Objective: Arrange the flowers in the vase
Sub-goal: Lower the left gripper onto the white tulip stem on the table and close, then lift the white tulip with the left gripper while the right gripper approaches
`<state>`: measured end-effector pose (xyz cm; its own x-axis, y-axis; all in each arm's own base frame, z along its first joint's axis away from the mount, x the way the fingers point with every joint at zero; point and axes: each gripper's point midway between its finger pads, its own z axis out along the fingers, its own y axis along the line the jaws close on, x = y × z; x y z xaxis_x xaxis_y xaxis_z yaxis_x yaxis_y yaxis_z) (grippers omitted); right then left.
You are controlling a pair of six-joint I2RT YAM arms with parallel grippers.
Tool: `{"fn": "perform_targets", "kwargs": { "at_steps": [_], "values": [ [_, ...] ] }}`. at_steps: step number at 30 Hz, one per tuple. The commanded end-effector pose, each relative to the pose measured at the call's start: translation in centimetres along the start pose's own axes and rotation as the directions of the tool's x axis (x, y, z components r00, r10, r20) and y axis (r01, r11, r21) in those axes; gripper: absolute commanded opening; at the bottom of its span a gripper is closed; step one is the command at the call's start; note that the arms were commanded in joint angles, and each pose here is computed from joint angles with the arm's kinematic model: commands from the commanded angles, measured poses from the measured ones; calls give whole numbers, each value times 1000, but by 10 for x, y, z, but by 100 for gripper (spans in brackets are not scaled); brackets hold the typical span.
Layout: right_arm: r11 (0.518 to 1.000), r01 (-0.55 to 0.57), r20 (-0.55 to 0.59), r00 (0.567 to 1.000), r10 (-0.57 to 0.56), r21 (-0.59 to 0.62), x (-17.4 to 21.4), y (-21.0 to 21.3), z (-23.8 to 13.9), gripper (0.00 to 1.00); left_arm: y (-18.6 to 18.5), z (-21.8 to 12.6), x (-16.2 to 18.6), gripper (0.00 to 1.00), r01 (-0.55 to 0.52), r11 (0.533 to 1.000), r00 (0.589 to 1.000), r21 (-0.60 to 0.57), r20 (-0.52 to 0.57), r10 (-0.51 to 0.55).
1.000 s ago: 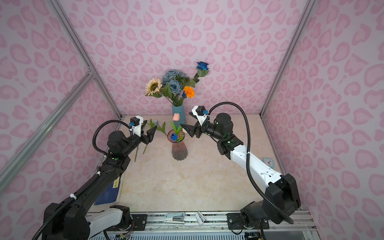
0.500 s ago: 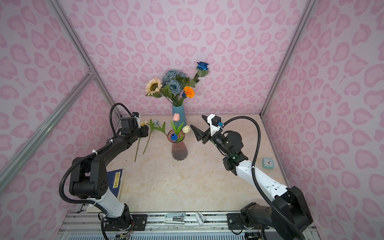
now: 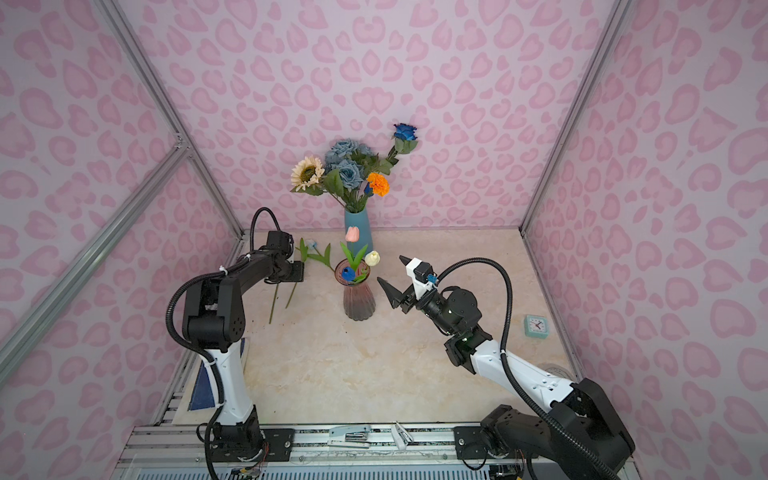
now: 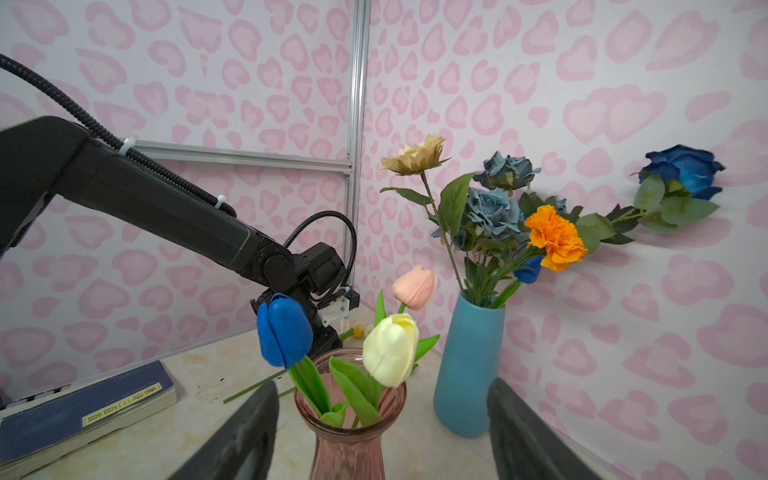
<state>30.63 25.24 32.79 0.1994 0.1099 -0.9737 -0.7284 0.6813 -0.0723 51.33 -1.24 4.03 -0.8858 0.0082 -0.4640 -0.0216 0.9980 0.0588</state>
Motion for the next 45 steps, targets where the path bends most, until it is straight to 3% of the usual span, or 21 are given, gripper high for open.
{"fn": "perform_targets", "kwargs": {
  "at_steps": [1,10,13,14,20,26,33,36,39,45],
  "values": [
    [999,26,40,999,-27,20,-9,-3,2,78,4,6,10,62,-29,999,997,-23,-77,27],
    [1000,15,68,998,-16,20,-14,-3,-1,78,3,29,19,51,-55,998,982,-29,-184,49],
    [999,24,64,998,-26,26,-14,-3,-3,78,3,31,21,37,-58,998,979,-28,-196,52],
    [999,27,64,998,-29,28,-15,-4,-3,78,3,31,21,27,-57,998,979,-26,-197,51],
    [999,40,60,997,-42,36,-15,-5,-2,78,-1,11,20,3,-33,999,984,-14,-176,30],
    [999,41,66,997,-42,22,-16,-4,4,79,-2,-38,10,3,3,1000,998,-24,-69,-4],
    [999,35,82,996,-35,8,-16,-3,10,79,-19,-117,-12,3,3,1000,982,12,189,-6],
    [1000,22,93,995,-23,11,-15,-4,9,79,-36,-150,-14,3,-40,997,947,58,320,20],
    [1000,19,93,995,-20,11,-13,-4,10,79,-53,-191,-20,3,-89,989,877,118,479,21],
    [1000,-1,91,996,-1,26,-20,-9,13,78,-86,-286,-20,3,-272,917,655,292,754,-46]
  ]
}}
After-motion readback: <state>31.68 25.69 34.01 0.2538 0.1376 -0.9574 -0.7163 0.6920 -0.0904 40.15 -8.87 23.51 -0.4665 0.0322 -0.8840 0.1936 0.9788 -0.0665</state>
